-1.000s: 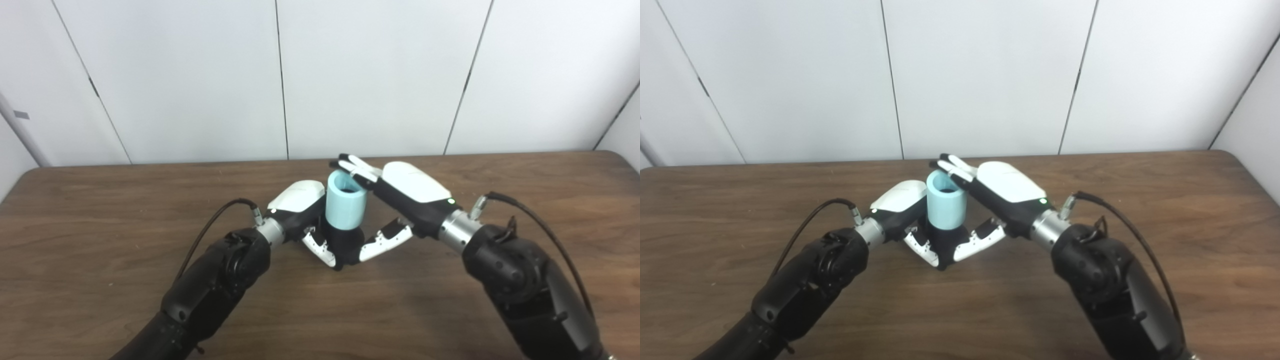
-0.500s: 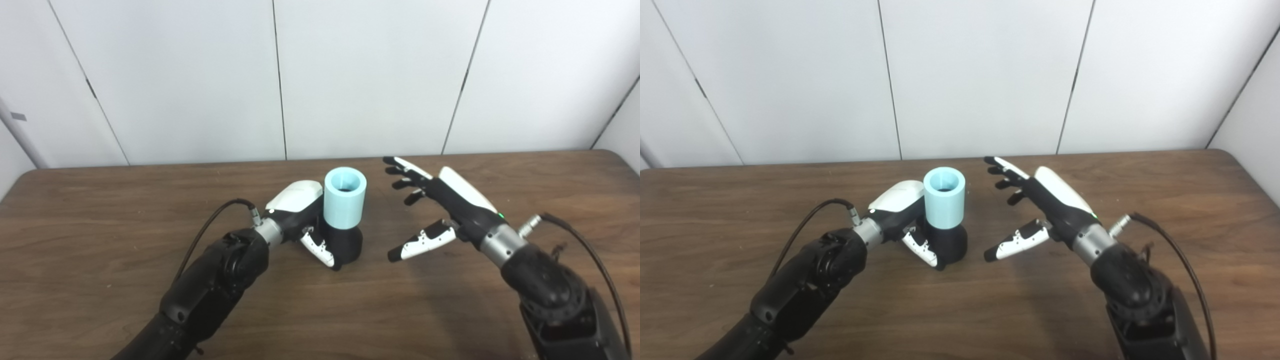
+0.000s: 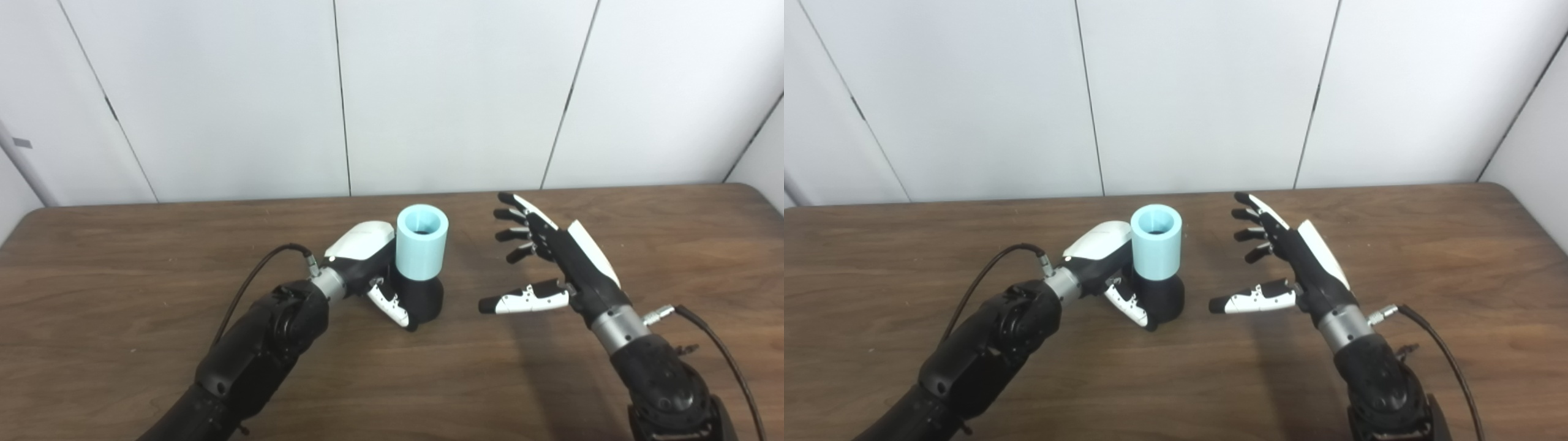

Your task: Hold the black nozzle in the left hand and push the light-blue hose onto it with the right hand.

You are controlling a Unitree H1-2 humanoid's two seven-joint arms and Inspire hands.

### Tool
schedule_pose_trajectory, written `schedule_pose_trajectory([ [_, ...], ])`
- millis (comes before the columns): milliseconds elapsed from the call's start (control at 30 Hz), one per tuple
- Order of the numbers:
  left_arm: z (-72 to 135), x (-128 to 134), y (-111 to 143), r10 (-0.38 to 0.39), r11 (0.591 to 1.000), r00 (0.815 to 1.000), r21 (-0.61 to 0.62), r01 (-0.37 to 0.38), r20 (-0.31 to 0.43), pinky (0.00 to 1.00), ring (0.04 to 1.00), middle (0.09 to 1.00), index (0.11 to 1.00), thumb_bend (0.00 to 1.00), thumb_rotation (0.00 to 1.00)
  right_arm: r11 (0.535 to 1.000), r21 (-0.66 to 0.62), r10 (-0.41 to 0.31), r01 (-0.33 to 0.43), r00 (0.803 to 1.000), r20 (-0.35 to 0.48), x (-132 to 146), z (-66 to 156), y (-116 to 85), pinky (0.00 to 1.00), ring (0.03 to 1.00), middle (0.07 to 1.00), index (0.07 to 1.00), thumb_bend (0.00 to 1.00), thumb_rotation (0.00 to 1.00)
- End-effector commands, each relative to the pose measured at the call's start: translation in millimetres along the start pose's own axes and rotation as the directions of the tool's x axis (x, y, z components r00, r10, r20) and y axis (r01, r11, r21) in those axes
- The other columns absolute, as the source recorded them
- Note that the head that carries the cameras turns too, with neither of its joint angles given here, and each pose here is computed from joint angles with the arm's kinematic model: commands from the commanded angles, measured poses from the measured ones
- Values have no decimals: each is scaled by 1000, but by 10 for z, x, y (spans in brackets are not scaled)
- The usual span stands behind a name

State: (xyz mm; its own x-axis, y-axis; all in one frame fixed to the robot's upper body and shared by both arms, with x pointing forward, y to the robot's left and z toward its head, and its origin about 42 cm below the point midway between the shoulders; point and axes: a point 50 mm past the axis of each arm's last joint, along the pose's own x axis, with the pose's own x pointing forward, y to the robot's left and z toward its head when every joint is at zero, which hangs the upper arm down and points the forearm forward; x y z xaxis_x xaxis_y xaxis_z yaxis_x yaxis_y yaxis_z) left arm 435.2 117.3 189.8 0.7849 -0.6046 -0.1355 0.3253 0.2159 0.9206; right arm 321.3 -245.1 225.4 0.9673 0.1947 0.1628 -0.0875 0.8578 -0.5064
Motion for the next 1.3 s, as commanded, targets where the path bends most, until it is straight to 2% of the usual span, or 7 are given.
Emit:
schedule_pose_trajectory([
  [0, -229, -127, -268, -115, 993, 990, -14, 114, -87, 593, 634, 608, 603, 700, 72, 998, 26, -58, 56, 995, 83, 36, 130, -69, 607, 767, 864, 925, 783, 133],
  [167, -242, -155, -261, -66, 997, 993, -53, 61, -97, 878, 968, 968, 966, 981, 312, 991, 94, -100, 92, 992, 83, -22, 119, -12, 595, 769, 862, 918, 779, 135],
  [433, -256, -180, -291, 11, 998, 994, -56, -17, -109, 1000, 1000, 1000, 1000, 1000, 409, 981, 159, -130, 115, 988, 87, -90, 103, 65, 557, 746, 863, 911, 776, 146],
  [667, -283, -192, -244, -8, 997, 991, -84, -3, -130, 1000, 1000, 1000, 1000, 1000, 309, 979, 168, -133, 117, 987, 86, -110, 106, 61, 544, 737, 863, 906, 778, 135],
  [767, -227, -230, -93, -13, 981, 987, -194, -19, -161, 996, 991, 982, 966, 847, 222, 979, 167, -131, 115, 988, 85, -125, 105, 68, 542, 736, 862, 905, 779, 134],
  [1033, -236, -547, 44, 203, 925, 940, -261, -276, -275, 635, 749, 789, 848, 771, 18, 981, 162, -120, 107, 990, 77, -179, 97, 91, 554, 741, 863, 906, 779, 128],
  [1267, -337, -797, -78, 292, 863, 905, -322, -389, -309, 598, 707, 759, 825, 748, 0, 981, 161, -119, 106, 990, 74, -210, 85, 78, 562, 742, 860, 906, 774, 104],
])
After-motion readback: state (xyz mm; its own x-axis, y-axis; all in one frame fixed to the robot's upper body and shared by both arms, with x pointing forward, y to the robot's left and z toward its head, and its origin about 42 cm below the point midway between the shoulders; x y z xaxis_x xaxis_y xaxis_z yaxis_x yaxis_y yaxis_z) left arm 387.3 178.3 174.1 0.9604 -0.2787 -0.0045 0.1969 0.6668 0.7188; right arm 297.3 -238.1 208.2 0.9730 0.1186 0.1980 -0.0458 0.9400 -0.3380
